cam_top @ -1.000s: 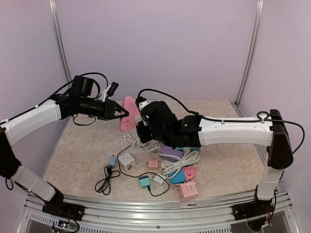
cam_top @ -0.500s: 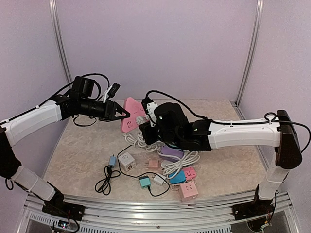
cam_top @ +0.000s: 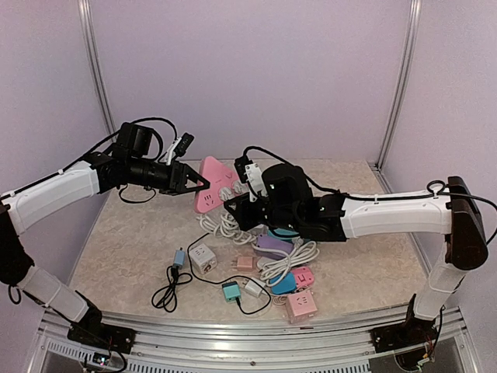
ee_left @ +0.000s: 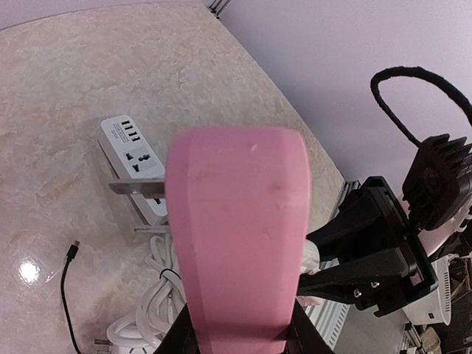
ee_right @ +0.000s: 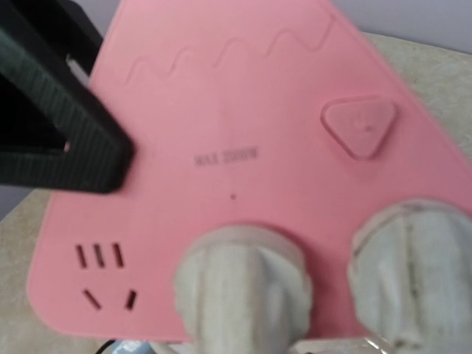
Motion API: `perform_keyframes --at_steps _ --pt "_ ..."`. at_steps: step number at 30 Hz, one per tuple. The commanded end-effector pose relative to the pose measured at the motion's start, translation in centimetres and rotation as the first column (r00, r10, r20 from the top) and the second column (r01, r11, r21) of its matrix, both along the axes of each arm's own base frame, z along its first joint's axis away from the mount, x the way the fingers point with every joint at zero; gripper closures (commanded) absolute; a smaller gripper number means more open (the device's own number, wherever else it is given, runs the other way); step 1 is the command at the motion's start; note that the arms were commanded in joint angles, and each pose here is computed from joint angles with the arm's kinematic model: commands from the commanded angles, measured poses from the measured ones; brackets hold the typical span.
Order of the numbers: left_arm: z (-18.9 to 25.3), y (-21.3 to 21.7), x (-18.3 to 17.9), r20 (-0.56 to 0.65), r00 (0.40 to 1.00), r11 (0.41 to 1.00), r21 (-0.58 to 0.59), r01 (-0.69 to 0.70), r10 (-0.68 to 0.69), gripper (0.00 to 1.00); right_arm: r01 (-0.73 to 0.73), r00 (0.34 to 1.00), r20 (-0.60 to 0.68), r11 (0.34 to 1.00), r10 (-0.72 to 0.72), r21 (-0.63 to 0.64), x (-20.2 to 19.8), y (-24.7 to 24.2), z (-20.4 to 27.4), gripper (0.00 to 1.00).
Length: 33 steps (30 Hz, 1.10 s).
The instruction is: Pull the plug off the socket
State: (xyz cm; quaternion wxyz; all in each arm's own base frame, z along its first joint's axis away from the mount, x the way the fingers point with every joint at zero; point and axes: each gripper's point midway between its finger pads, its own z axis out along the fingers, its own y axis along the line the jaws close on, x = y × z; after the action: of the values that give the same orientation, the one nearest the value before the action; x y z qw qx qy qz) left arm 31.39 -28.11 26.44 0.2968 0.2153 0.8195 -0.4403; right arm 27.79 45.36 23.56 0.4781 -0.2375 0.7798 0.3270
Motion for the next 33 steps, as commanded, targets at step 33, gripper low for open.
perform_keyframes --at_steps 33 --pt "4.9 2.1 3.3 0.129 0.987 0.99 -0.117 -0.085 0.1 1.0 0.038 0.999 0.022 0.995 -0.036 -0.094 -1.0 1.1 0.1 1.0"
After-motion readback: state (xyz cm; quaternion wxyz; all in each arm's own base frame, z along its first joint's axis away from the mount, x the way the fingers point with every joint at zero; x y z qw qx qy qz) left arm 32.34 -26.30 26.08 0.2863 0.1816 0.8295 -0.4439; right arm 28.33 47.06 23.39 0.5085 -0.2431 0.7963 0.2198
